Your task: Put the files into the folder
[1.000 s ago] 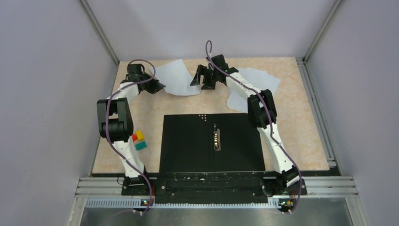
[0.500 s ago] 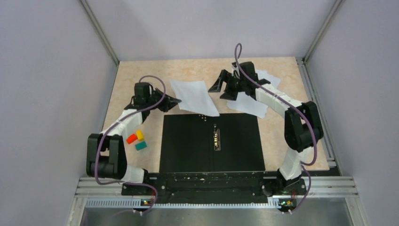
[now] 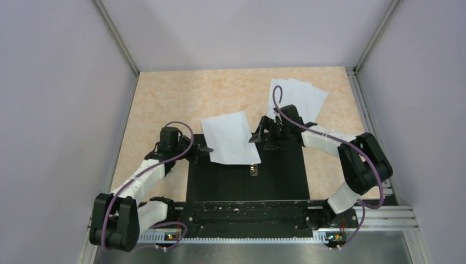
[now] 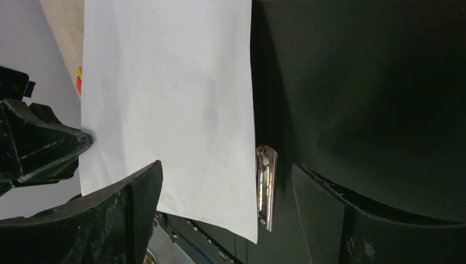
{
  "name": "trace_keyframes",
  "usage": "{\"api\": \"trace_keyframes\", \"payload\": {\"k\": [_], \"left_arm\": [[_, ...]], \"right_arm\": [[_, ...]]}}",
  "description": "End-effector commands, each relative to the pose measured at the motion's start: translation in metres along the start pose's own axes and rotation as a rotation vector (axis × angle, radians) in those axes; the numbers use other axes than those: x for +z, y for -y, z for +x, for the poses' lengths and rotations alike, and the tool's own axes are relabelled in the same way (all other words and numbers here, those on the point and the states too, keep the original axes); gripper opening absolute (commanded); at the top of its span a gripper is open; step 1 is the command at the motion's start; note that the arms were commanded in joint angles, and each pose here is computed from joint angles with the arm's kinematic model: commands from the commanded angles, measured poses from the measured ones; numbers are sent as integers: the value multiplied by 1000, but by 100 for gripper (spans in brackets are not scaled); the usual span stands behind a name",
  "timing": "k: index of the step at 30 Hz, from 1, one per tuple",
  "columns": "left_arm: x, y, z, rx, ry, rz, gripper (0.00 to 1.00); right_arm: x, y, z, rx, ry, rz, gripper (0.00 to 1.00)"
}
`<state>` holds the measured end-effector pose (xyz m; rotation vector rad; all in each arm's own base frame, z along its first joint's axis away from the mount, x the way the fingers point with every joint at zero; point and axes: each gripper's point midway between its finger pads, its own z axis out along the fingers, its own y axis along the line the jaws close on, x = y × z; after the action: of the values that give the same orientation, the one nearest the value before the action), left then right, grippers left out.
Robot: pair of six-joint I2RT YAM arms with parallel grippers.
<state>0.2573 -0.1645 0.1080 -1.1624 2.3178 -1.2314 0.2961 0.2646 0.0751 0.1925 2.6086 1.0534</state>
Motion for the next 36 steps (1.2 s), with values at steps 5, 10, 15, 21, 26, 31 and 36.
{"api": "trace_keyframes", "payload": {"k": [5,10,15,21,26,31,36], "left_arm": [[-6,5,15,-9,-38,30,0],[-4,-3,27,1,-73,7,0],[-2,-17,36,-10,-112,-10,0],[-1,-23,45,24,-156,-35,0],[1,-33,53,64,-187,-70,0],[4,-31,65,121,-224,-71,0],[7,-41,71,176,-239,-111,0]], "right_arm": [[-6,-15,14,-56,66,-65,86],[6,-19,2,-81,89,-85,86],[22,-18,-7,-93,76,-84,86],[32,-21,-10,-85,55,-107,84],[28,-22,-13,-67,67,-127,79],[25,-25,-16,-51,71,-178,74],[28,-18,-11,-39,52,-174,67]]}}
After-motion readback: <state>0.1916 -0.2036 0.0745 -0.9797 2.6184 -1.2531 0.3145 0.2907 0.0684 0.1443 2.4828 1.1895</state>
